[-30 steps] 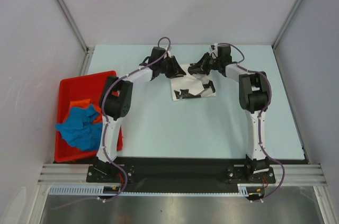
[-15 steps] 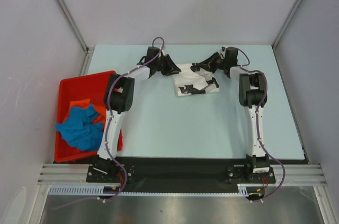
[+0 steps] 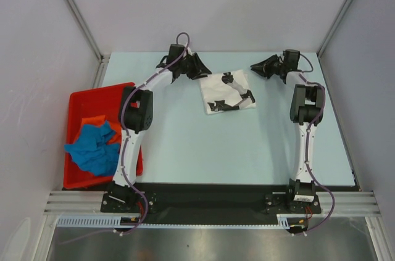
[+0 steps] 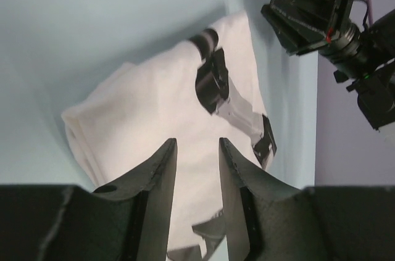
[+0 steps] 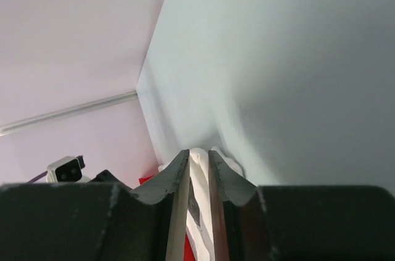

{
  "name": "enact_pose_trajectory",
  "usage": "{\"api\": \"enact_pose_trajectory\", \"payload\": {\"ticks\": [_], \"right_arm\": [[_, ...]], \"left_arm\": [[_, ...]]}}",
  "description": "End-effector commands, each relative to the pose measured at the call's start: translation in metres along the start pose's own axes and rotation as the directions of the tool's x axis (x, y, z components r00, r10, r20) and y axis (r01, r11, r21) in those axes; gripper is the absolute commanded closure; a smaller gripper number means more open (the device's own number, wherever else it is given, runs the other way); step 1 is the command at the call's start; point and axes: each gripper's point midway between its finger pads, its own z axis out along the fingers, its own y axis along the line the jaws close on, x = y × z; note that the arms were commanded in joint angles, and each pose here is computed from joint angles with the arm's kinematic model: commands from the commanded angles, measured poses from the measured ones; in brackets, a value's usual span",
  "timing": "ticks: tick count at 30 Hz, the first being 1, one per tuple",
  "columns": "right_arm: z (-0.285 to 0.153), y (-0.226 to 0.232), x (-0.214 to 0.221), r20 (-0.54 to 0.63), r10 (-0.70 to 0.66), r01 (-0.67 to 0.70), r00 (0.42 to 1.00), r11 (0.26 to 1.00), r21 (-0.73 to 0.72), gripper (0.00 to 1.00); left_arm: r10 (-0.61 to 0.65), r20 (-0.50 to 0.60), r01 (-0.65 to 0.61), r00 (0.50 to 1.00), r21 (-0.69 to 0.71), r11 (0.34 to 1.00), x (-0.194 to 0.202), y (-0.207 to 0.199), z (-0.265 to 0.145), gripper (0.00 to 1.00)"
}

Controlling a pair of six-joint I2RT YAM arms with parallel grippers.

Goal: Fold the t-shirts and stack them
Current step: Fold the tshirt

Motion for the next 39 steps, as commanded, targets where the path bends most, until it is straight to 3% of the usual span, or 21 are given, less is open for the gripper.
{"api": "enact_pose_trajectory", "payload": {"ticks": [1,5,9,13,19,22,30,35,39], "right_arm": [[-0.015,0.07,0.02,-0.03,-0.133,0.131,0.991,0.989,-0.073,0.76],[-0.023,0.083,0.044,-0.052,-0.207,0.203,0.977,0.976,-0.074,0.75],[-0.018,0.084,0.054,-0.064,-0.19,0.182,0.98,0.976,-0.116,0.74],[0.011,0.061,0.077,-0.124,-0.166,0.153,0.978,0.982,-0.11,0.75],[0.028,0.024,0.073,-0.117,-0.101,0.092,0.988,0.993,-0.077,0.77],[0.026,0.018,0.068,-0.118,-0.082,0.074,0.99,0.995,-0.069,0.79],[-0.032,0.081,0.077,-0.161,-0.239,0.234,0.958,0.971,-0.049,0.77],[-0.058,0.08,0.113,-0.263,-0.254,0.253,0.931,0.967,-0.037,0.73],[-0.069,0.045,0.157,-0.374,-0.214,0.22,0.902,0.975,-0.026,0.76]], "left_arm": [[0.027,-0.014,-0.025,1.0,0.106,0.994,0.012,-0.059,-0.025,0.61],[0.039,-0.098,-0.024,0.994,0.147,0.989,0.064,-0.072,-0.023,0.62],[0.02,-0.186,0.002,0.982,0.116,0.993,0.12,-0.05,-0.023,0.63],[-0.006,-0.226,0.026,0.974,0.087,0.996,0.15,-0.031,-0.033,0.65],[-0.007,-0.259,0.019,0.966,0.042,0.999,0.174,-0.007,-0.042,0.65],[0.015,-0.262,-0.003,0.965,0.045,0.999,0.171,-0.009,-0.044,0.65],[0.09,-0.174,-0.075,0.981,0.089,0.993,0.112,-0.051,-0.064,0.65],[0.02,-0.166,0.0,0.986,0.116,0.993,0.087,-0.051,-0.056,0.64],[-0.059,-0.136,0.076,0.989,0.126,0.989,0.061,-0.033,-0.037,0.64]]}}
